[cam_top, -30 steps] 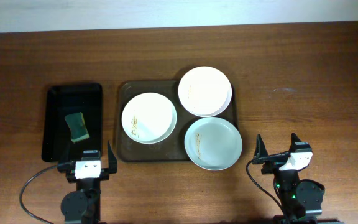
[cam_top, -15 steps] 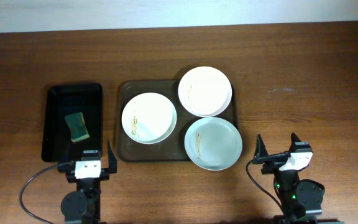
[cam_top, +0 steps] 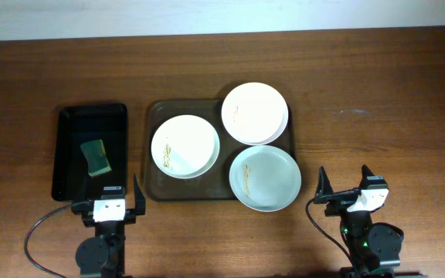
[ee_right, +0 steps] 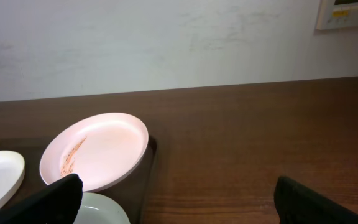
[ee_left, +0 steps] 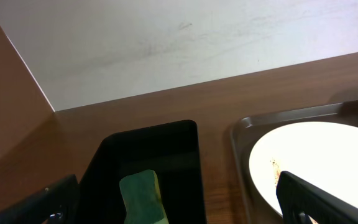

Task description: Clean dirty plates on tray and stack at the side

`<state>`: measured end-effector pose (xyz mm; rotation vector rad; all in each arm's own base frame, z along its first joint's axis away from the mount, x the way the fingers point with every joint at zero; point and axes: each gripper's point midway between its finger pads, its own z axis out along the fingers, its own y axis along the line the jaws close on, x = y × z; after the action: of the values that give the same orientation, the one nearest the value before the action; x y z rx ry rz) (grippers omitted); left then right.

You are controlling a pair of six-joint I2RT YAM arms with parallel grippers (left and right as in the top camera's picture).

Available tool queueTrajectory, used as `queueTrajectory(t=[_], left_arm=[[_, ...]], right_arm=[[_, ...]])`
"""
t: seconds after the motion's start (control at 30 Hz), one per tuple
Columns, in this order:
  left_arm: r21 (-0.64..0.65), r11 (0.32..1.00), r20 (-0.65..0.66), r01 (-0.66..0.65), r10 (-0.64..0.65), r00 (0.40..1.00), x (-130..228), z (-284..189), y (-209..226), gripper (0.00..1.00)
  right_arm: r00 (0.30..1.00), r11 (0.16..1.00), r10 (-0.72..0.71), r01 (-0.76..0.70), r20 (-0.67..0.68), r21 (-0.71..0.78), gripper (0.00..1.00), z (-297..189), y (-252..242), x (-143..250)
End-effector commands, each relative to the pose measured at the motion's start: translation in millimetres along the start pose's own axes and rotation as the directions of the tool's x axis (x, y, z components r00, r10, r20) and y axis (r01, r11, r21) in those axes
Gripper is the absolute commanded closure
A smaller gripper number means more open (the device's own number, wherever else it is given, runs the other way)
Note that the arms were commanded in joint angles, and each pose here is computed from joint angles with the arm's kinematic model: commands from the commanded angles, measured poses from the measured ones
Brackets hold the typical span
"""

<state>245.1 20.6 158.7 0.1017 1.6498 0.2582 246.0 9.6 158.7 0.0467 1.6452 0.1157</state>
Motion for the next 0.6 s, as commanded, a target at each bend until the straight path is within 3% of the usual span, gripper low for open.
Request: queueTrajectory(t=[0.0,0.27,0.4,0.47,0.57], left_arm=[[-0.017,1.000,0.001,-0.016,0.016,1.000,1,0,2,0.01],[0.018,1.000,0.077,-0.009,0.007,0.997,-17,-1,-3,0.01],[0.019,1.000,0.154,-0.005,0.002,0.988,-36,-3,-2,0.01],[0.092,0.996,0.192,-0.018,0.000,0.981,-49,-7,-13,0.01],[0.119,0.992,0.242,-0.032,0.003,0.970,-99,-16,-8,0.01]], right_arm=[[1.000,1.000,-0.001,0.002,0.008,-0.014,0.02,0,2,0],[1.000,1.000,0.007,-0.007,0.022,-0.016,0.02,0,3,-4],[0.990,0.999,0.007,-0.001,0.138,-0.045,0.02,-2,9,-32],[0.986,0.997,0.006,0.007,0.169,-0.077,0.02,-6,15,-45],[0.962,0.995,-0.022,0.048,0.273,-0.090,0.02,-25,23,-103]])
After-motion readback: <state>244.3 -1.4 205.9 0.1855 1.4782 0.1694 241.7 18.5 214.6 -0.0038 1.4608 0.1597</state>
